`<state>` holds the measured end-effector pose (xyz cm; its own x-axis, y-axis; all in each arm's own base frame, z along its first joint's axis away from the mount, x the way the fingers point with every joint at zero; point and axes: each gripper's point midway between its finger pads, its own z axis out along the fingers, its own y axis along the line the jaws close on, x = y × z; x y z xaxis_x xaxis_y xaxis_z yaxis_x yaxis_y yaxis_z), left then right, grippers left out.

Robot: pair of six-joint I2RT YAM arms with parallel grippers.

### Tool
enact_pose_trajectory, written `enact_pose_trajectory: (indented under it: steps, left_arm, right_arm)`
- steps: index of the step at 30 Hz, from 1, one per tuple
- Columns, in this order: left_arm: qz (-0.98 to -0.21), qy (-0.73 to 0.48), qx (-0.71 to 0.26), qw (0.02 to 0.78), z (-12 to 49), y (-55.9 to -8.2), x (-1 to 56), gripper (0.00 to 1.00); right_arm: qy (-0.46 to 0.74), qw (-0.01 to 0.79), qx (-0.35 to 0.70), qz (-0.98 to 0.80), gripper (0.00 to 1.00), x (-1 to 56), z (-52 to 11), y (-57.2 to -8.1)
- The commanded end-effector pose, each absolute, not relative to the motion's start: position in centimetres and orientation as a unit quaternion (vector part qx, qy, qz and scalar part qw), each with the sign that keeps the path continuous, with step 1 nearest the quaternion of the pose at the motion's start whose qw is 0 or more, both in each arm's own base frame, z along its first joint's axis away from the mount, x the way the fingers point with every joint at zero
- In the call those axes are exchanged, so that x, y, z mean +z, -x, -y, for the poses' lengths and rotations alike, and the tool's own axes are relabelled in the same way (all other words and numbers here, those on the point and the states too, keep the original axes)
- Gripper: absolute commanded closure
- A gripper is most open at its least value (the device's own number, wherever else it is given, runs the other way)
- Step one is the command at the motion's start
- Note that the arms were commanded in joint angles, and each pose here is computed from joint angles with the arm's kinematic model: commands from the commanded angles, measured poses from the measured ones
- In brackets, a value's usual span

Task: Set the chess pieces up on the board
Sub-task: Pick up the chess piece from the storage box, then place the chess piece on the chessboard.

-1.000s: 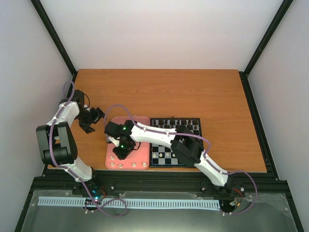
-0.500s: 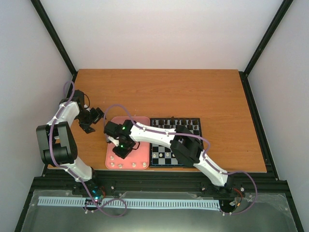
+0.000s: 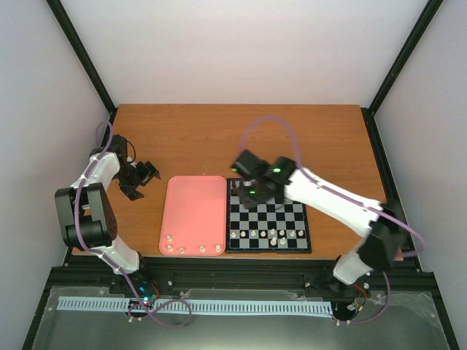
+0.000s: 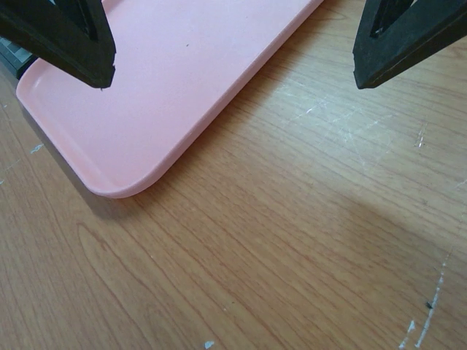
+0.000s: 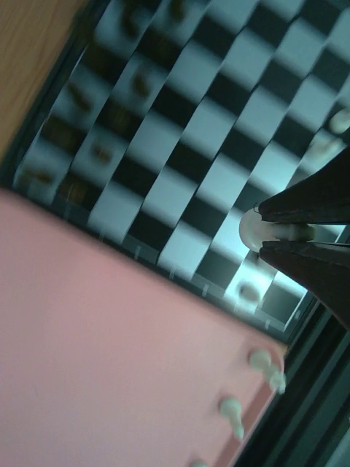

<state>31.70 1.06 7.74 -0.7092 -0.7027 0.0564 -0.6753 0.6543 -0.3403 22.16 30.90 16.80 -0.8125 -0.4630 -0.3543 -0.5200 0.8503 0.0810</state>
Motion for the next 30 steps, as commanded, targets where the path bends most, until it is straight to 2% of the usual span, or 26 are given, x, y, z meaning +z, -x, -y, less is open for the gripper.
enact_pose_trajectory:
  steps: [1, 5, 13, 30]
  left_arm:
    - [-0.907, 0.378, -0.176, 0.049, -1.2, -32.3, 8.6, 0.0]
    - [-0.907, 0.379, -0.177, 0.047, -1.2, -32.2, 8.4, 0.0]
    - [-0.907, 0.38, -0.178, 0.043, -1.1, -32.4, 8.1, 0.0]
    - [-0.908, 0.378, -0.176, 0.04, -1.2, -32.4, 8.0, 0.0]
  right_arm:
    - [0.135, 0.124, 0.051, -0.982, 0.97, 15.4, -20.9, -19.8]
    - [0.083, 0.092, 0.04, -0.992, 0.97, 14.2, -16.1, -16.6]
    - [0.026, 0.031, 0.059, -0.997, 0.97, 10.9, -13.7, -12.0]
    - [0.012, 0.048, 0.026, -0.998, 0.97, 6.2, -14.0, -13.9]
